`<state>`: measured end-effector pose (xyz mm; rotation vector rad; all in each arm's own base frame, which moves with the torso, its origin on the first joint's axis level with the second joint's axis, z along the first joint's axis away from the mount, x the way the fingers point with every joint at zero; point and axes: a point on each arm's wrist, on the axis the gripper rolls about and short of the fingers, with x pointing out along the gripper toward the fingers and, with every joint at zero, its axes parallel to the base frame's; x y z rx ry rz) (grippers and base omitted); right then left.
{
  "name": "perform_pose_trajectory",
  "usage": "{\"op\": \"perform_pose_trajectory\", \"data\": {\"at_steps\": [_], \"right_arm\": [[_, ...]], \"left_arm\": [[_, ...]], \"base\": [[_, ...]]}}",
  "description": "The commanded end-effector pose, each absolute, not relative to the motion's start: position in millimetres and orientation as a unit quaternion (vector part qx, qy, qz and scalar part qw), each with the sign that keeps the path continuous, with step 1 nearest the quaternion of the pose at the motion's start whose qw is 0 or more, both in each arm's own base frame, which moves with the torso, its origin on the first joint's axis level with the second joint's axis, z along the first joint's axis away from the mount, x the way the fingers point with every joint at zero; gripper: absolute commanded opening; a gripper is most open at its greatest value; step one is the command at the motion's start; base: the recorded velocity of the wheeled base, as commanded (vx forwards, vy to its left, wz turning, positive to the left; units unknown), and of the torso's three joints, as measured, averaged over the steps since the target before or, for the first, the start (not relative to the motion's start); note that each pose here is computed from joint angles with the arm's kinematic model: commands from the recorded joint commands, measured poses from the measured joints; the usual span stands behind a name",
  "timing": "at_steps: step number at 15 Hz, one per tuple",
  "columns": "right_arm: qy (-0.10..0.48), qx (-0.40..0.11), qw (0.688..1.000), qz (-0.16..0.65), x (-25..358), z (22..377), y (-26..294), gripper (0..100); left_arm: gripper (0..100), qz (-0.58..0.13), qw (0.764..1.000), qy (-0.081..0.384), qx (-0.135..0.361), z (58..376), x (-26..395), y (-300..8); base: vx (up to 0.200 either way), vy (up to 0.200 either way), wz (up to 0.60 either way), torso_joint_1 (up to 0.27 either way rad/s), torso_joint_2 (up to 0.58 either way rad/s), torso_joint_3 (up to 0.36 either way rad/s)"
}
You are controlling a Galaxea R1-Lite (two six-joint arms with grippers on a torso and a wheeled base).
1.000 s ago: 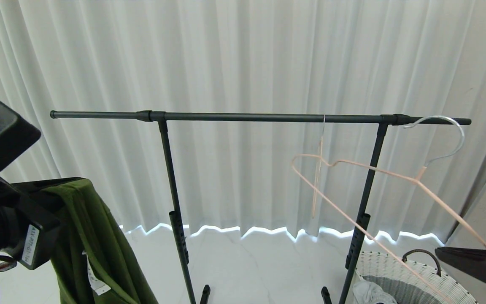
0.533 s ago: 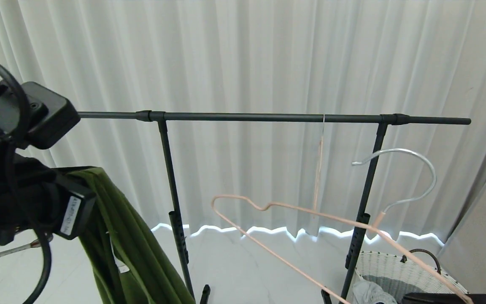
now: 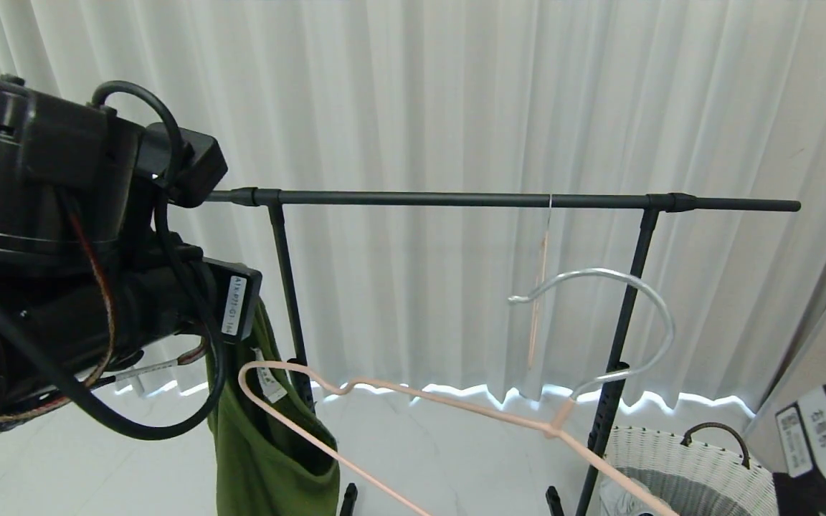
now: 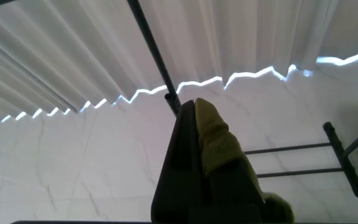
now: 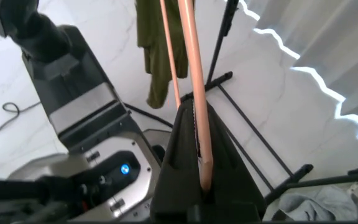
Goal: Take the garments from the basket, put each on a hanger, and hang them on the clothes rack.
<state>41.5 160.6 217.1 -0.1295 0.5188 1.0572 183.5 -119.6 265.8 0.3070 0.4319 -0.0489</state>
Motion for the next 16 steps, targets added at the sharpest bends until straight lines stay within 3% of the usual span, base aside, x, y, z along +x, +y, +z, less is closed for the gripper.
{"op": "perform_pose_trajectory", "data": {"at_steps": [1,9,16], "right_arm": [[0.259,-0.068,0.831,0.488,47,207,176,0],[0.248,-0.041,0.859,0.446,73,201,197,0],[0.239,-0.028,0.867,0.437,83,198,206,0]], "left_arm": [[0,-0.032,0.964,0.215,0.155,265,184,-124],[0,-0.04,0.964,0.216,0.15,262,181,-129],[0,-0.003,0.968,0.216,0.129,260,185,-132]], "base": [[0.0,0.0,0.0,0.0,0.0,0.0],[0.0,0.0,0.0,0.0,0.0,0.0],[0.0,0.0,0.0,0.0,0.0,0.0]]}}
